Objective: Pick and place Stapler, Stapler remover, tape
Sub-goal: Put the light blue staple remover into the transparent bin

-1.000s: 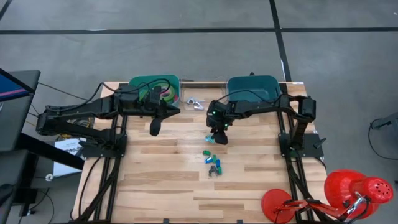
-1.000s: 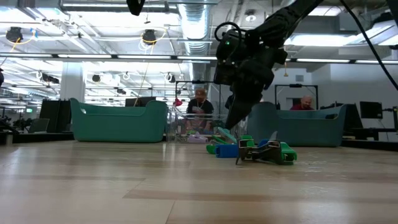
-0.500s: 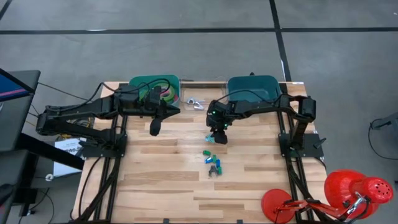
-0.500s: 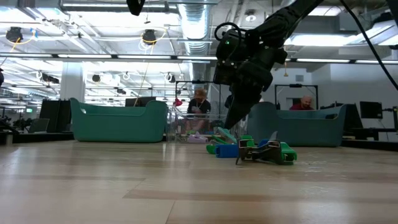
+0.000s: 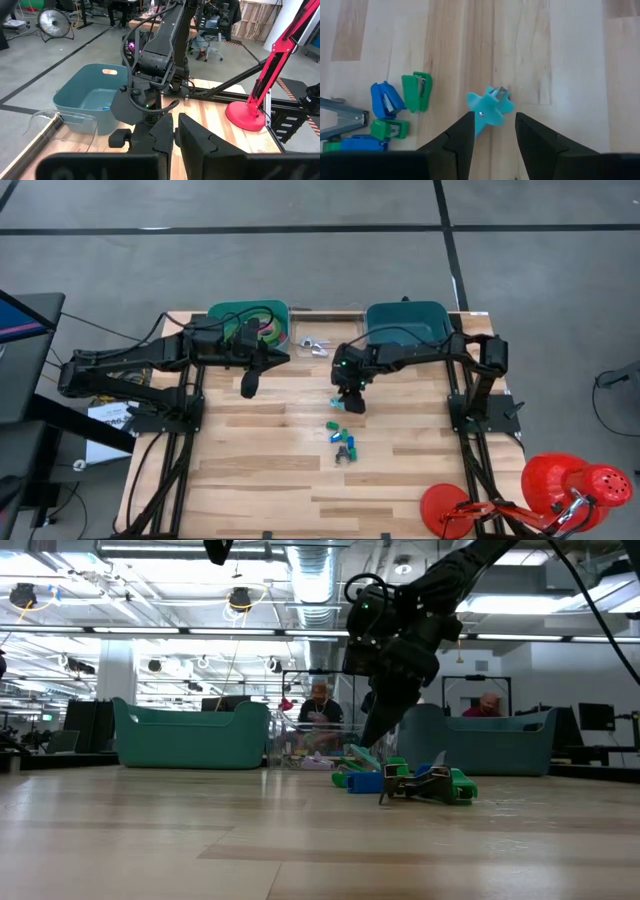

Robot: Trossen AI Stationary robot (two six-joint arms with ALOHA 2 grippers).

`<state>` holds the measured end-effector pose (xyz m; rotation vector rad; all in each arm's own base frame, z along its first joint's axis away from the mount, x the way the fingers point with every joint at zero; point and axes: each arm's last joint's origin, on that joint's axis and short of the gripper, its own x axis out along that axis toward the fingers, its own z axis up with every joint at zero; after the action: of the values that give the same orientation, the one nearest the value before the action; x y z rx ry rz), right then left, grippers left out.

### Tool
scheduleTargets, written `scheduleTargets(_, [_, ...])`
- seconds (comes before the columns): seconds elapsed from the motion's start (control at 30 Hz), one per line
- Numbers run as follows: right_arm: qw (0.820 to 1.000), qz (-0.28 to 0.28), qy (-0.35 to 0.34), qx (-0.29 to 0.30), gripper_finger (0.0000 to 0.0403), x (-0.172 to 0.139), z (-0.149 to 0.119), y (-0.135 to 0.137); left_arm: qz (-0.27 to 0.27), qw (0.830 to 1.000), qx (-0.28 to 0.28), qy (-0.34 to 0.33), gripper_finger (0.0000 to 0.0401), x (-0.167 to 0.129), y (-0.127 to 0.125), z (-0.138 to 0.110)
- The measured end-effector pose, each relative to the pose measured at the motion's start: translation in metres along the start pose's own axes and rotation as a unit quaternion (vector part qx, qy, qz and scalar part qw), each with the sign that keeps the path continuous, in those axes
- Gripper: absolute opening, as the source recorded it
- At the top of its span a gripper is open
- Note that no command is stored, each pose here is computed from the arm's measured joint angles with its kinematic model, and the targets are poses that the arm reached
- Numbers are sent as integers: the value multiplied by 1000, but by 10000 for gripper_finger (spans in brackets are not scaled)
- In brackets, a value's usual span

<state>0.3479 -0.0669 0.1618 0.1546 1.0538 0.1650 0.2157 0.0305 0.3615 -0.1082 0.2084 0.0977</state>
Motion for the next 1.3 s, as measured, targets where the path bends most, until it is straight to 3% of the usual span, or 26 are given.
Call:
scheduleTargets(0.13, [1000,-11,-6,8,139,-5,3,7,0,1000,0,-3,21,0,0,1])
scheduleTargets(0.27, [998,-58,-21,-1,153,-17,7,13,0,1000,0,-3,21,0,0,1])
scheduleTargets(0.63, [995,-86,-44,39,231,-48,11,43,0,1000,0,-3,21,0,0,1])
scheduleTargets(0.77, [995,-87,-27,44,241,-44,8,62,0,1000,0,-5,21,0,0,1])
scheduleTargets(0.97, [987,-149,-15,53,237,-34,4,83,0,1000,0,-8,21,0,0,1])
scheduleTargets(1.3, [979,-170,19,112,235,0,-3,80,-1,1000,1,-11,21,0,0,2])
